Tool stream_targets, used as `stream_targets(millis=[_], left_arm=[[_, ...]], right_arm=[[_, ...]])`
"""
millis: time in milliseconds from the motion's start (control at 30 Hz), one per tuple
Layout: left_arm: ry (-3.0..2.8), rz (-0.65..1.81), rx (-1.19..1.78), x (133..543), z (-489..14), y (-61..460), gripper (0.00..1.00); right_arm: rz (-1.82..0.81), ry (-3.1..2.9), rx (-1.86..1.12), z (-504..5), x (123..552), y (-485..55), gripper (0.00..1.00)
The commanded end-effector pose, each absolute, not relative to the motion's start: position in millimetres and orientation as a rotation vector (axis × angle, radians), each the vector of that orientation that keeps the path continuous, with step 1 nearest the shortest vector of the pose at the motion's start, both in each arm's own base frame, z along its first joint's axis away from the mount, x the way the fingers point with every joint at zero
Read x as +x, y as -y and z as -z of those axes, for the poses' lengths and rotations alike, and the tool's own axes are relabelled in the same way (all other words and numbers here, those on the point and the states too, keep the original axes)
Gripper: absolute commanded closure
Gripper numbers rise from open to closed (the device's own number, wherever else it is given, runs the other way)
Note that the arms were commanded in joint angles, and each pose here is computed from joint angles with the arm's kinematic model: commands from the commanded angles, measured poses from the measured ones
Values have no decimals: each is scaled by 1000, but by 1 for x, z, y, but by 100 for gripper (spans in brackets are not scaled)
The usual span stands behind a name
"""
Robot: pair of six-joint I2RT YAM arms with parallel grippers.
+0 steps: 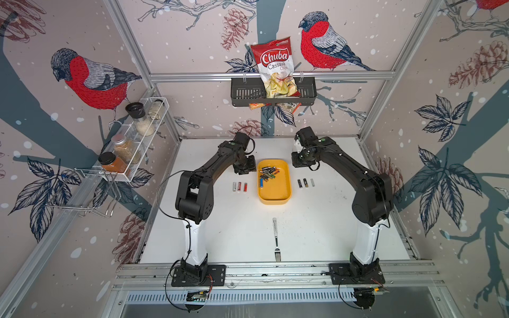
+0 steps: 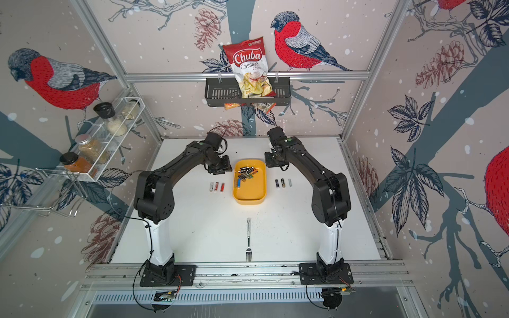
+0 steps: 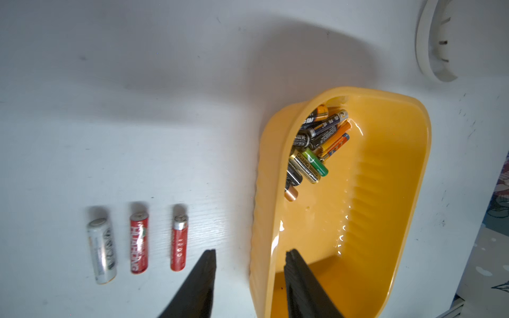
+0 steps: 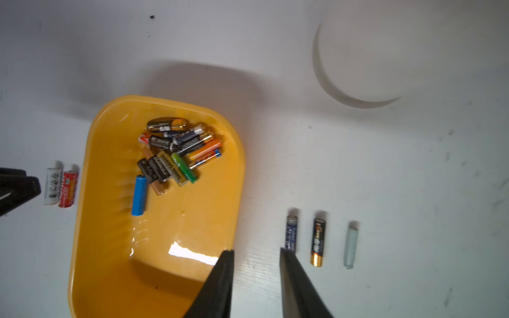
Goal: Take the batteries out of the storage box
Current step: Adjust the storage box at the center of the board.
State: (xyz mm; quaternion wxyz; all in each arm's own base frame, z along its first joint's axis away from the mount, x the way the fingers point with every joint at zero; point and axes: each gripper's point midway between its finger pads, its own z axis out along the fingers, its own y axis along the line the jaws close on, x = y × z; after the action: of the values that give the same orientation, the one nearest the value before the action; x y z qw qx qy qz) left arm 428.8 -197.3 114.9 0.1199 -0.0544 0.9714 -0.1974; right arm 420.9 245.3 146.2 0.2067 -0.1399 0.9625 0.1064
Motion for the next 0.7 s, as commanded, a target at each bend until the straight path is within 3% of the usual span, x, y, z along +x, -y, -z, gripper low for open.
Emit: stream_targets(millis=[0, 300, 667], left_arm=[[-2752, 646, -146, 438, -136, 194, 54], [-2705, 664, -199, 430, -147, 158, 54], [-2695, 667, -220, 419, -140, 141, 54]], right_arm=[[-392, -2680, -402, -143, 413, -283, 65], [-532, -2716, -469, -103, 393, -355, 65], [-598, -2768, -495, -63, 387, -381, 65]])
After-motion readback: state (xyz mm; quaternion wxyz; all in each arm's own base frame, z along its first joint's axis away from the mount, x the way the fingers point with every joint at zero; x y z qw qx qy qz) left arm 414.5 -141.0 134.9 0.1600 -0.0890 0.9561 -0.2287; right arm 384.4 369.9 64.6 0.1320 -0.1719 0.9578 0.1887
